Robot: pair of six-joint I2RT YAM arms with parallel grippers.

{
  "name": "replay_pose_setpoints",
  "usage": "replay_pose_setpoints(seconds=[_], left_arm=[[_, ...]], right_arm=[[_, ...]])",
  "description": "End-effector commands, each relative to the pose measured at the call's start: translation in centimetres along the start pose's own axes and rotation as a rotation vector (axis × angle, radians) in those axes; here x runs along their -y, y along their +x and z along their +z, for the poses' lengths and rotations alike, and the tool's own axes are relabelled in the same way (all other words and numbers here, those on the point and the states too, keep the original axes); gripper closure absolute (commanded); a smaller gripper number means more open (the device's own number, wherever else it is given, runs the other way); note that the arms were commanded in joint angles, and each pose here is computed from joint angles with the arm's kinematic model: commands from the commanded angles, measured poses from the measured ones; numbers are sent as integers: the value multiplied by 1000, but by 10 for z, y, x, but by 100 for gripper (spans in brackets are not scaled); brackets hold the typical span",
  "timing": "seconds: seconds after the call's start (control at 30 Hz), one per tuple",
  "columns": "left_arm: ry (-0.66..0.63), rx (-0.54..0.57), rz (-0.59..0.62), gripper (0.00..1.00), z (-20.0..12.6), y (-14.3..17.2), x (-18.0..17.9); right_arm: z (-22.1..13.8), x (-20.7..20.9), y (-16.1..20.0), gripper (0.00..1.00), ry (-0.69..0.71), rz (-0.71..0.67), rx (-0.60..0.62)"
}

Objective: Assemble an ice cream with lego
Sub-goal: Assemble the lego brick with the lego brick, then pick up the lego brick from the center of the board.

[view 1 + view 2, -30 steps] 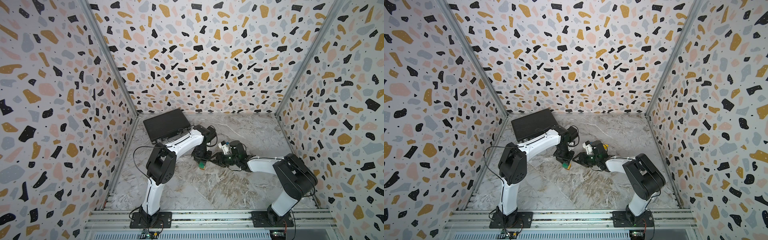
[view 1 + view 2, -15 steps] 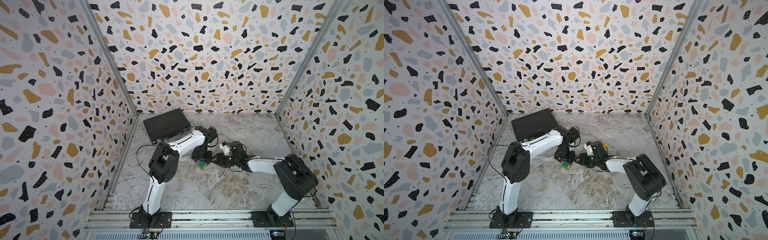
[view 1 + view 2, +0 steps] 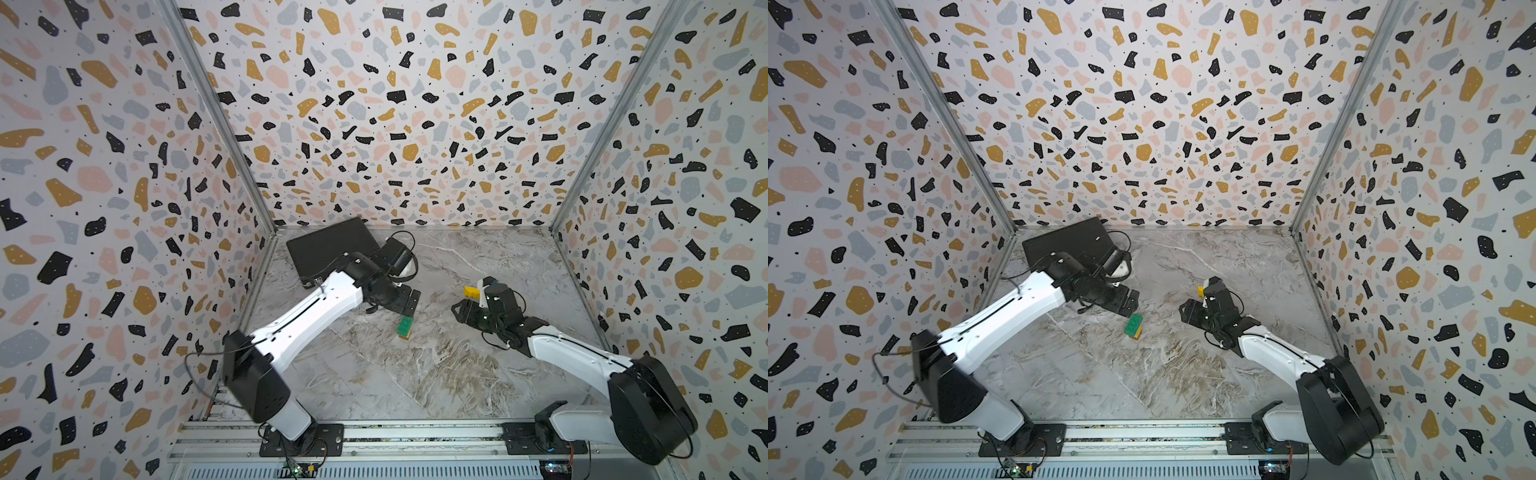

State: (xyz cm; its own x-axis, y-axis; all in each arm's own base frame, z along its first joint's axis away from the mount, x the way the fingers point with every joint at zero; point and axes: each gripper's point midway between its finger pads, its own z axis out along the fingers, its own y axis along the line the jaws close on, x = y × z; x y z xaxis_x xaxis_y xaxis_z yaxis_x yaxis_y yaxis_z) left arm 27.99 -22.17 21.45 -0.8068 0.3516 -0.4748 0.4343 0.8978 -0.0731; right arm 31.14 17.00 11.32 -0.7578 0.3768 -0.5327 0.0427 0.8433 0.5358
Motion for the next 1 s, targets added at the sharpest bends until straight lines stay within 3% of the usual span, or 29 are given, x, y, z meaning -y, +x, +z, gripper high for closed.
replay_pose_setpoints(seconds=[0.0, 0.07, 0.2, 0.33, 0.5, 0.8, 0.97], left_arm=[[-130, 123, 0, 1, -4, 5, -35], [-130, 147, -24, 1, -4, 23, -44], [-111, 167, -61, 1, 7, 49, -50], [-89, 143, -48, 0, 0, 48, -45], [-27, 130, -50, 0, -3, 51, -35], [44, 144, -53, 1, -13, 52, -24], [62, 145, -53, 0, -14, 52, -21]], right_arm=[[-39, 69, -18, 18, 352, 46, 134], [-60, 92, -23, 11, 459, 102, 159], [-77, 121, -26, 10, 576, 195, 85], [-66, 140, -17, 11, 603, 300, -65], [-56, 156, -17, 12, 681, 320, -174], [-32, 166, -20, 24, 684, 344, -233], [-21, 170, -16, 39, 663, 355, -237]])
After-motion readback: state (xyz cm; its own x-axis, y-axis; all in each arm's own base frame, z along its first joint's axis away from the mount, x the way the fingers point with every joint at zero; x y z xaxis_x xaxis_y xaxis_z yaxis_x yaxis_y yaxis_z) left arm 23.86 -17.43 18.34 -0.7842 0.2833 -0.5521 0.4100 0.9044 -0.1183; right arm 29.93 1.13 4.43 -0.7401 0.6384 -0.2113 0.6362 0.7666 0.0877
